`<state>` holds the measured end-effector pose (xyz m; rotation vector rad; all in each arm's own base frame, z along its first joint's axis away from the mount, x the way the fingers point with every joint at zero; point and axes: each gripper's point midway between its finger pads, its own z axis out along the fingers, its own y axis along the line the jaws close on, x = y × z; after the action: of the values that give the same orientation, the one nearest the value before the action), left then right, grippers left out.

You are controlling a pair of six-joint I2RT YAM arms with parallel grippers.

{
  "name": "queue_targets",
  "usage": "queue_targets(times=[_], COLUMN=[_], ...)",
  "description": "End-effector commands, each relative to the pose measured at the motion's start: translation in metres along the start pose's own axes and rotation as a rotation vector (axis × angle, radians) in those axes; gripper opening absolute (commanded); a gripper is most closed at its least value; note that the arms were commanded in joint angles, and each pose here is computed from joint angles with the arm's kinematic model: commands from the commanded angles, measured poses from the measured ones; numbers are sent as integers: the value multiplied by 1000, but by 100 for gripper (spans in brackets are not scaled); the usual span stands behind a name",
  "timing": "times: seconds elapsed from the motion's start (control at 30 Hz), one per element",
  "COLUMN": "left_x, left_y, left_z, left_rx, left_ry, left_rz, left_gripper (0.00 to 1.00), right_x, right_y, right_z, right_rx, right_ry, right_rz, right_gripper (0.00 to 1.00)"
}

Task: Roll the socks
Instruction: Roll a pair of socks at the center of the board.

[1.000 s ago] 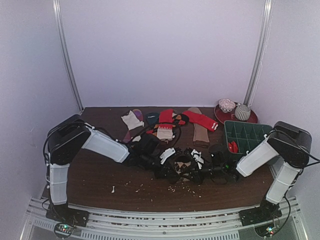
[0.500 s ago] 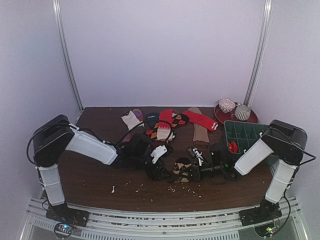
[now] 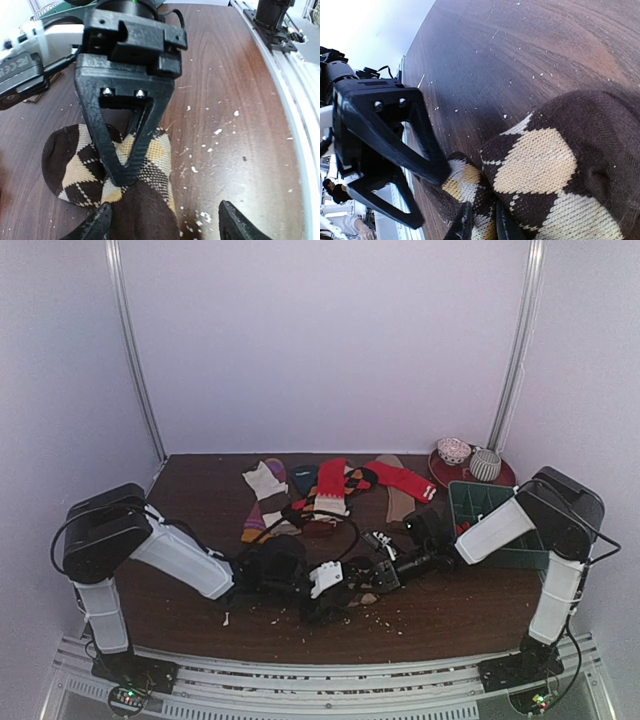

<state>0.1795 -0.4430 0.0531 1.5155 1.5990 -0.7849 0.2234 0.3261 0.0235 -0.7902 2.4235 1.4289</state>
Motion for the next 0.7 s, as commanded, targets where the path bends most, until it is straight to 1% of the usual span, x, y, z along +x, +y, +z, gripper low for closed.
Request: queue_targets(times=[0.0,0.13,0.27,0.3,0.4,0.5,0.53,0.57,0.63,0.67], left_x=[-4,13,16,18,17,16,16,16,14,10], left_y=[11,16,24,24,20,18,18,18,19,19], left_z=[13,16,19,21,26,27,27,27,21,16], left_rx=[-38,-79,-117,-116,-88,-73,-74,-75,-89,-99], left_ry=[-27,9,19,23,15,11,11,10,-6,-27], left_rz=[40,20,21,20,17,8,3,2,-6,-8], left_gripper=[68,67,67,65,56,42,41,42,55,58], right_x=[118,120,124,124,124,123,122,123,121,121], right_y=[-46,-47,-47,-47,-47,-48,-48,-48,-48,-48], right_z=[-5,-6,-6,-5,-5,-4,-4,-4,-4,-3], right_rx=[179,178,170,167,165,168,169,171,170,170], right_ry=[341,351,358,358,361,359,357,358,357,358], right_rz=[311,310,310,311,312,310,308,309,308,308], right_gripper=[16,15,15,16,16,16,16,16,16,16])
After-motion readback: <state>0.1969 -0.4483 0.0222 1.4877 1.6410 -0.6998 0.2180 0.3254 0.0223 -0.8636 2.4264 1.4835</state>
